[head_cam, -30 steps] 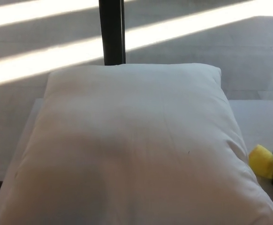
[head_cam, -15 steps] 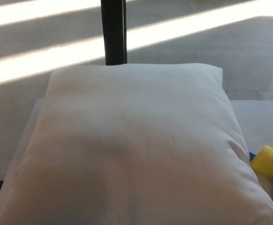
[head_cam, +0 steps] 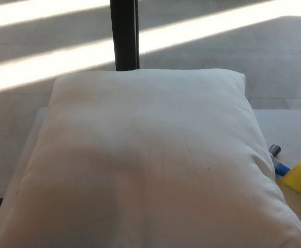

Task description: A hammer is kept on the right hand side and a pillow is kept on the left hand side on the desk infront of the robot and the robot uses its right hand to pick up the hammer and makes a downward swinging motion to hit the pillow

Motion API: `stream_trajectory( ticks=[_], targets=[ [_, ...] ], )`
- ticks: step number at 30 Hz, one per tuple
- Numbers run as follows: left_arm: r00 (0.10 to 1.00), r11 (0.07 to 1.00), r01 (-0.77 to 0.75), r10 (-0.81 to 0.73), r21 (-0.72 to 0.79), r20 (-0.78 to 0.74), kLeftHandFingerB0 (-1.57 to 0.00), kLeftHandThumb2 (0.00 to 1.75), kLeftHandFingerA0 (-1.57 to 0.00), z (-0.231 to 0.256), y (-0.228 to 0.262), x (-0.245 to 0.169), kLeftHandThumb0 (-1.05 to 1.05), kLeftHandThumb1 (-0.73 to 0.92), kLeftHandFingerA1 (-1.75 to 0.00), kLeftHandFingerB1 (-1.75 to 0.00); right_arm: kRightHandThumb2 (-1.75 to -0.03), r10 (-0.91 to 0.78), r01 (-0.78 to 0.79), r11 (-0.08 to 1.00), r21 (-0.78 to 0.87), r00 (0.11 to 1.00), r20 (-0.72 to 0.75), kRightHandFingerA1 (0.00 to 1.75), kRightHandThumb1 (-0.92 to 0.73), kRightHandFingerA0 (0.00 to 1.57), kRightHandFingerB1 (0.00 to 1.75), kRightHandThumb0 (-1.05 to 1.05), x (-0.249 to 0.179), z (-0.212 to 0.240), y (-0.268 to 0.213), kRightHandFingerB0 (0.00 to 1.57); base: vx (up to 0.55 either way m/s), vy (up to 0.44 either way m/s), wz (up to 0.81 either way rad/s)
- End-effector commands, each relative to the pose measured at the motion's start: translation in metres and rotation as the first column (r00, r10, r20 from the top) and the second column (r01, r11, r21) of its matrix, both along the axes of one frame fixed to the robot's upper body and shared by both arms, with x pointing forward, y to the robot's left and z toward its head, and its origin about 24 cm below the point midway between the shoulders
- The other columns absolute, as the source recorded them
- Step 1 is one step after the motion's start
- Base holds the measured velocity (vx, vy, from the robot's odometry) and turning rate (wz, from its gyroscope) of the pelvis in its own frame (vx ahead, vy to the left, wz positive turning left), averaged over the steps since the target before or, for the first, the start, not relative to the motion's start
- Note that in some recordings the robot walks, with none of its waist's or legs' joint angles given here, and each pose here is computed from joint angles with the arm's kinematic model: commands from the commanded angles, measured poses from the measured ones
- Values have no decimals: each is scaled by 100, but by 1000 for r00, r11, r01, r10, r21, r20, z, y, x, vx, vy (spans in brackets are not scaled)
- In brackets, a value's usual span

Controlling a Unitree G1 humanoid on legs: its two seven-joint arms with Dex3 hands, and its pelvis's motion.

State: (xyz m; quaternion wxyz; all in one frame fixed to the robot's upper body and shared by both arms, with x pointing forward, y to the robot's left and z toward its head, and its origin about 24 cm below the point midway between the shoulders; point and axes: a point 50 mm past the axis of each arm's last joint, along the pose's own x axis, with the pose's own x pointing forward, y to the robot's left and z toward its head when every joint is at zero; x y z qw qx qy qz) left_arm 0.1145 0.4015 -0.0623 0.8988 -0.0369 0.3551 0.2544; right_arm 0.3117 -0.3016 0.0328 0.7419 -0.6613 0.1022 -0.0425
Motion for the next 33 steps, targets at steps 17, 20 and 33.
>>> stream_trajectory(
  ticks=[17, 20, 33],
  targets=[
    [1000, 999, -29, 29, 24, -4, -60, 62, -67, 5, 10, -13, -59, 75, -57, -50, -114, -373, 181, 243, 953, 924, -81, 175, -60, 101, 171, -20, 9, 48, -28, 70, 0, 0, 0],
    [999, 999, -38, 39, 24, -4, -61, 62, -69, 5, 10, -12, -60, 74, -57, -50, -121, -320, 117, 258, 959, 947, -29, 175, -58, 101, 175, -20, 14, 62, -20, 71, 0, 0, 0],
    [999, 999, -35, 35, 31, -21, -61, 62, -69, 3, 9, -18, -60, 76, -58, -49, -114, -249, -91, 55, 994, 963, 102, 175, -66, 92, 175, -24, 22, 114, 2, 62, 0, 0, 0]
  ],
)
